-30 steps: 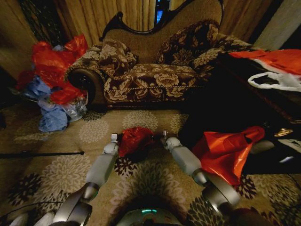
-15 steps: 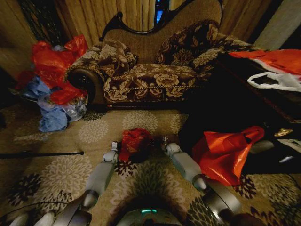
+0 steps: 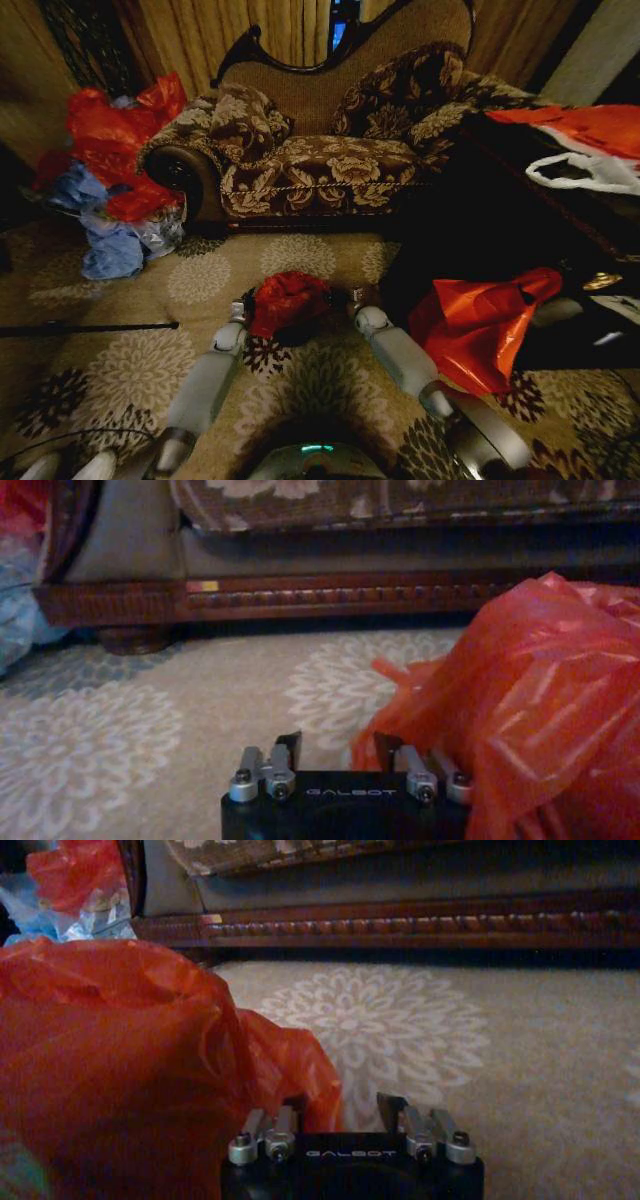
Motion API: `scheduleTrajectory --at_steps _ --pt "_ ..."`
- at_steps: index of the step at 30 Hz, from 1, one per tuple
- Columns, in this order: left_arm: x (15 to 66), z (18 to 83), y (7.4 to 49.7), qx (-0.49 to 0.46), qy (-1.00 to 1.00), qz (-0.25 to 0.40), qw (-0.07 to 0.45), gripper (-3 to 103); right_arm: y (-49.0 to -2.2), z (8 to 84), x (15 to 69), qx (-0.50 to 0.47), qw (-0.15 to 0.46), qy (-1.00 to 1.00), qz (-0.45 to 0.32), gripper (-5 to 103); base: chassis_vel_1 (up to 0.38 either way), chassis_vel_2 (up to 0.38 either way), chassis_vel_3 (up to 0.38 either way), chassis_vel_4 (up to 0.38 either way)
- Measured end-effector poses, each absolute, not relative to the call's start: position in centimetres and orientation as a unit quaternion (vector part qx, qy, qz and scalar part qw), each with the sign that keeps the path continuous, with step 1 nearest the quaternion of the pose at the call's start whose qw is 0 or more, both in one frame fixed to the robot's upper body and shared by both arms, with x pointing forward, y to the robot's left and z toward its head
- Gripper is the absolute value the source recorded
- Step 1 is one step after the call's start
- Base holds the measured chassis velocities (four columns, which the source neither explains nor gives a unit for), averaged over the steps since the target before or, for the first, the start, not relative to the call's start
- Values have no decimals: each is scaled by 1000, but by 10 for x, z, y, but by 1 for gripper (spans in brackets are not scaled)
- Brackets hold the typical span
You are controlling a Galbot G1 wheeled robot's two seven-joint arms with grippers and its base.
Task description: Place a garbage bag over the trash bin.
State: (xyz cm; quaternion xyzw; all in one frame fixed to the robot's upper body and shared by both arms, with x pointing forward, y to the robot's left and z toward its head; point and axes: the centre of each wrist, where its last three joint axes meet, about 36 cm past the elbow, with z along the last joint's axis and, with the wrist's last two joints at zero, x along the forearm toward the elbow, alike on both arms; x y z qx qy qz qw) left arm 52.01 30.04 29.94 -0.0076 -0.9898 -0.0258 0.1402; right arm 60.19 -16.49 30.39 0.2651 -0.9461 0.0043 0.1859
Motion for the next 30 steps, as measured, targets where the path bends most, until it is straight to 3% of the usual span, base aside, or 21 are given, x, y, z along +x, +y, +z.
scheduleTrajectory --at_steps 1,2,3,4,6,9,10,12,25,30 --pt "520 299 300 -8 -990 -26 140 55 -165 304 602 265 186 -946 4 48 0 0 0 0" --pt "516 297 304 -3 -990 -27 141 60 -169 301 600 267 183 -946 12 59 0 0 0 0" --pt "514 296 307 -1 -990 -28 141 60 -171 300 599 269 182 -946 15 59 0 0 0 0" --pt "511 294 310 1 -990 -28 141 72 -174 297 597 270 181 -946 17 65 0 0 0 0" --pt "508 294 312 3 -990 -27 140 72 -177 295 595 272 179 -945 17 70 0 0 0 0" --pt "504 296 315 8 -991 -12 133 88 -184 294 594 275 159 -948 14 86 0 0 0 0" --pt "504 296 315 8 -991 -12 133 88 -184 294 594 275 159 -948 14 86 0 0 0 0" --pt "504 298 318 12 -993 -4 121 97 -188 299 594 278 143 -950 14 96 0 0 0 0" --pt "478 315 322 19 -996 10 90 100 -218 320 573 247 104 -963 -2 100 0 0 0 0" --pt "453 325 315 8 -998 0 67 100 -224 321 539 220 117 -966 -66 100 0 0 0 0"
